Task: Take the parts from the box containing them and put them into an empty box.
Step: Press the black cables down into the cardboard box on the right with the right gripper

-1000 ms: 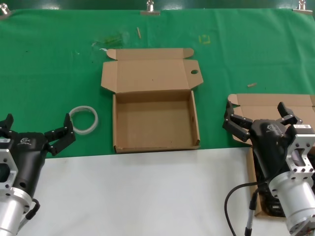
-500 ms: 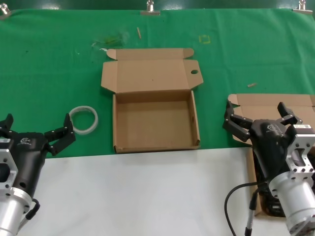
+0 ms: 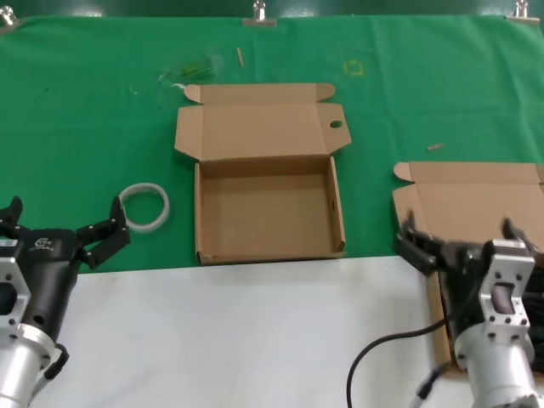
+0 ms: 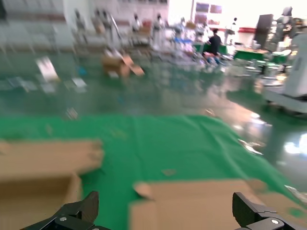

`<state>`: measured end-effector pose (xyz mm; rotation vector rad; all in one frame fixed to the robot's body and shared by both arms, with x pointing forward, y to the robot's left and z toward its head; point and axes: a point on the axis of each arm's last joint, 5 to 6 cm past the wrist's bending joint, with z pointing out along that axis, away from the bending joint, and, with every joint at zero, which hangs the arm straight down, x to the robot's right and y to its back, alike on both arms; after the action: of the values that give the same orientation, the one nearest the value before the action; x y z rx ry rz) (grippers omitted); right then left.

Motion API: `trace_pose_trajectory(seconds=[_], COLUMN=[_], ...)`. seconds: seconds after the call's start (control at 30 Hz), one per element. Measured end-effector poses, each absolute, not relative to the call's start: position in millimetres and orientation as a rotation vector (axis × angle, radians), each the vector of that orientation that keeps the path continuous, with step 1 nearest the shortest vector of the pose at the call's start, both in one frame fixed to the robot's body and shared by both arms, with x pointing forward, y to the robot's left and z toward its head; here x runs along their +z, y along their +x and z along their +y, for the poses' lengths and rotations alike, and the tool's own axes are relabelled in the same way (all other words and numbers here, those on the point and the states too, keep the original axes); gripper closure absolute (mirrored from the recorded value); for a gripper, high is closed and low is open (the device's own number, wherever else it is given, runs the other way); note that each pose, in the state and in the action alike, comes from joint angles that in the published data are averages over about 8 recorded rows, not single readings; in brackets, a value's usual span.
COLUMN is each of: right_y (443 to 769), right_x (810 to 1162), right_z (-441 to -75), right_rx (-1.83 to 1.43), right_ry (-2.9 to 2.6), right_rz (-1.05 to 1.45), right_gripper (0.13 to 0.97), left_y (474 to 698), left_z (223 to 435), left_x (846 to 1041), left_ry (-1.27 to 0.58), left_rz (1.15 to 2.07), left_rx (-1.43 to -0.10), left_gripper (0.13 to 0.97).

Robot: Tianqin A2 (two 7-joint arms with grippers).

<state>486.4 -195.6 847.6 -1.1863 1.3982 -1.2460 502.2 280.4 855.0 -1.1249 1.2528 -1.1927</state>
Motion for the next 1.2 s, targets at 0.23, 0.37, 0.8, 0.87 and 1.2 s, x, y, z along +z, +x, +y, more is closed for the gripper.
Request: trace_pose_trajectory(seconds=[0.23, 0.37, 0.8, 0.87, 1.2], right_y=[477, 477, 499, 503, 521], right_x=[844, 845, 854, 857, 860], right_z=[-194, -199, -216, -218, -229], right_rx=[-1.425, -1.507, -1.672, -1.662, -1.516], right_ry=[-1.396, -1.541, -2.091, -2.18, -2.508], right_rz=[1.538, 1.585, 1.587, 1.565, 1.372], right_gripper=[0.13, 0.13, 0.13, 0.13, 0.13], left_y=[502, 502, 502, 502, 502], left_z=[280, 280, 280, 280, 280], left_x=[855.0, 855.0, 855.0, 855.0, 855.0], left_ry=[-1.125, -1.125, -1.125, -1.125, -1.125], left_rz=[1.253, 1.253, 1.253, 1.253, 1.253], left_rx=[-1.193, -1.193, -1.193, -1.193, -1.193], left_gripper=[0.132, 0.132, 0.132, 0.132, 0.132])
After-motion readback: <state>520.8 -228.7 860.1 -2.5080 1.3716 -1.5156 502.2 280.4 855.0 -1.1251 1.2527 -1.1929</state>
